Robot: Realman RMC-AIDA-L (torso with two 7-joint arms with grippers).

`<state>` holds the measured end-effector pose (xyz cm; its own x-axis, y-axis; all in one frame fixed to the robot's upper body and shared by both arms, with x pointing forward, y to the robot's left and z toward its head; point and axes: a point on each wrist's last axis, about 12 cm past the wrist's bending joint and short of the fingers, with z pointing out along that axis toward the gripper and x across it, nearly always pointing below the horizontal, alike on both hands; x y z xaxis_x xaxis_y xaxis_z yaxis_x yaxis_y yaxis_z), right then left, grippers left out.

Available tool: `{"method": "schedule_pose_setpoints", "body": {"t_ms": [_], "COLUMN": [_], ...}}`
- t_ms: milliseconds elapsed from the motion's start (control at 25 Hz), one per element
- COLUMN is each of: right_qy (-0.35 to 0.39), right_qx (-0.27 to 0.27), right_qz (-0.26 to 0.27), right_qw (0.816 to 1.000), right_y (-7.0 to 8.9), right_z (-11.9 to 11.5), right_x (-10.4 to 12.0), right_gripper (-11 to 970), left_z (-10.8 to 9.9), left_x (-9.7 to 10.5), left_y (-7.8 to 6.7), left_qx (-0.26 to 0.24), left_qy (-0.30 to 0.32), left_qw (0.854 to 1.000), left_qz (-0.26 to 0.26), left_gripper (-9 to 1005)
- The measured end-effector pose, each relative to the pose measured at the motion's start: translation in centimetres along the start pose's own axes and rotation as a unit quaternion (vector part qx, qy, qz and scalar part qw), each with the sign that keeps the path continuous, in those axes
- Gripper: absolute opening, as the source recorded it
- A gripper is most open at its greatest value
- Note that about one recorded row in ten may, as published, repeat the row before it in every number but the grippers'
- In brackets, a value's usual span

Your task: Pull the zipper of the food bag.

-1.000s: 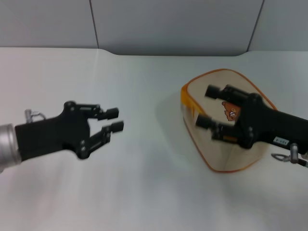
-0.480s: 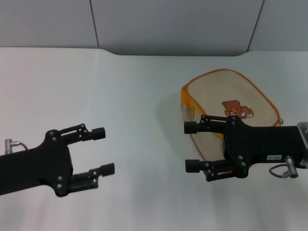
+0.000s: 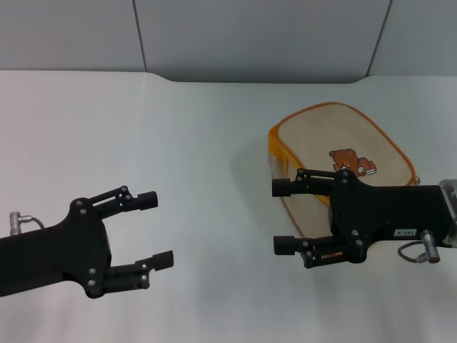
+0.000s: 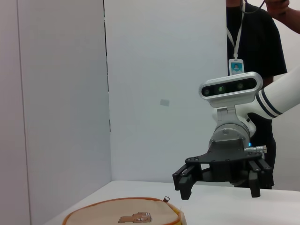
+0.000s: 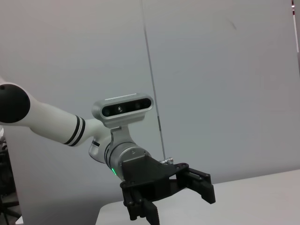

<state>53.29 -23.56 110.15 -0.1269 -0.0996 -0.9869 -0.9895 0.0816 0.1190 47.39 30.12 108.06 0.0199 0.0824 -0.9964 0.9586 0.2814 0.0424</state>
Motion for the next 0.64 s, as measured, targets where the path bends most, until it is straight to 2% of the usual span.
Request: {"method": "schedule_pose_setpoints", "body": {"t_ms": [640], "right_qy": [0.003], "right_qx": [0.004], "right_qz": [-0.004], "right_qw": [1.000], "right_y": [-0.06], "right_z": [0.13], "right_x": [0.12], "right_gripper": [846], "left_z": [0.13], "left_x": [0.70], "left_y": [-0.58], "left_qx": [-0.015], "left_qy": [-0.008], "left_qw": [1.000], "left_qz": [0.004], "left_gripper": [818]}}
